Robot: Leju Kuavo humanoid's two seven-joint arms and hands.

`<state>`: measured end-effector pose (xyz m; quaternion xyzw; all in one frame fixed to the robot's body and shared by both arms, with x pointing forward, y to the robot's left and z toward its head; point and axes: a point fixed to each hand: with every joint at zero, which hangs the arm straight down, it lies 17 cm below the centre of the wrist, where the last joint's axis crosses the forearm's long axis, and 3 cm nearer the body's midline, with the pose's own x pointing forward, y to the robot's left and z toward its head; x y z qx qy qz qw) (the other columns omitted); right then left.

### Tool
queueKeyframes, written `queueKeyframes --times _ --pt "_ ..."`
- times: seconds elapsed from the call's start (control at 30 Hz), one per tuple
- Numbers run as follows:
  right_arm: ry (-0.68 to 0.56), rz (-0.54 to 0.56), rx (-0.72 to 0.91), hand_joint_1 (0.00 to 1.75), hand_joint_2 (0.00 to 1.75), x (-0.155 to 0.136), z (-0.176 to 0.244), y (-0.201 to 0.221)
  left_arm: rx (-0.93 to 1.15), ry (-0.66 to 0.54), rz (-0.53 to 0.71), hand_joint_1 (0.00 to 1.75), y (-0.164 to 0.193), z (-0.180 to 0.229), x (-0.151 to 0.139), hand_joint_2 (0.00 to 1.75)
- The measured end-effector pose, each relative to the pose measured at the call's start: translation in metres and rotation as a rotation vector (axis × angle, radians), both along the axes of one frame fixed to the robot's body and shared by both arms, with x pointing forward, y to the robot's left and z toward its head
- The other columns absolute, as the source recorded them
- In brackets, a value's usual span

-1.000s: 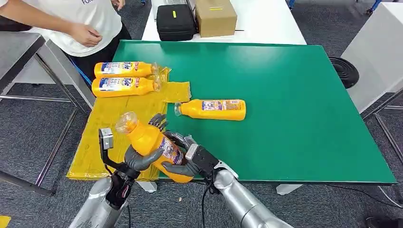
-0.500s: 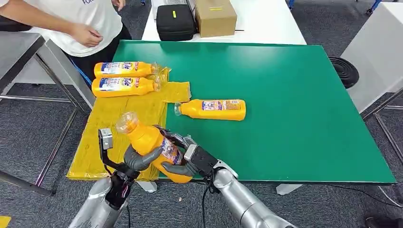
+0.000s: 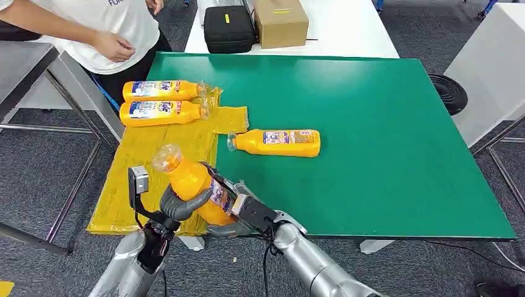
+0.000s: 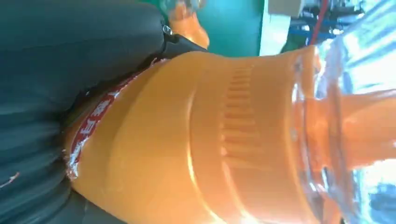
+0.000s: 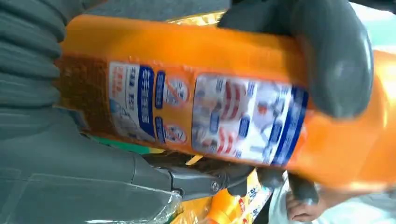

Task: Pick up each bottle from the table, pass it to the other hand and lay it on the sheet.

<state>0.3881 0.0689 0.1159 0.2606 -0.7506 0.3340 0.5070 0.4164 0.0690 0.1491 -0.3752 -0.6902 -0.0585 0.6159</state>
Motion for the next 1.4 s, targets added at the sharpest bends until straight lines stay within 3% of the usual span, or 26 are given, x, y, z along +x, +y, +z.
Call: queueKeyframes --times 0.17,0.63,0.93,1.13,1.27,1.4 --pt "-0.001 -0.009 -0.004 0.0 0.0 0.001 -0.001 0.001 0.023 -0.009 0.021 1.75 0.002 0.0 0.003 1.75" --pt "-0.06 -0.069 -0.026 0.0 0.0 0.01 0.006 -0.003 0.193 -0.084 0.261 1.75 0.025 -0.003 0.024 1.75" --pt "-0.139 -0.21 0.029 0.0 0.0 0.021 0.025 -0.047 0.247 -0.12 0.512 1.55 0.1 0.005 0.046 1.75" --pt "-0.203 -0.275 0.053 0.0 0.0 0.016 0.04 -0.073 0.259 -0.183 0.623 1.57 0.133 0.028 0.053 1.75" --pt "-0.232 -0.3 0.06 0.0 0.0 0.012 0.049 -0.083 0.312 -0.256 0.719 1.75 0.157 0.051 0.056 1.75" --pt "-0.241 -0.314 0.067 0.0 0.0 0.012 0.053 -0.088 0.344 -0.294 0.763 1.75 0.167 0.063 0.058 1.75"
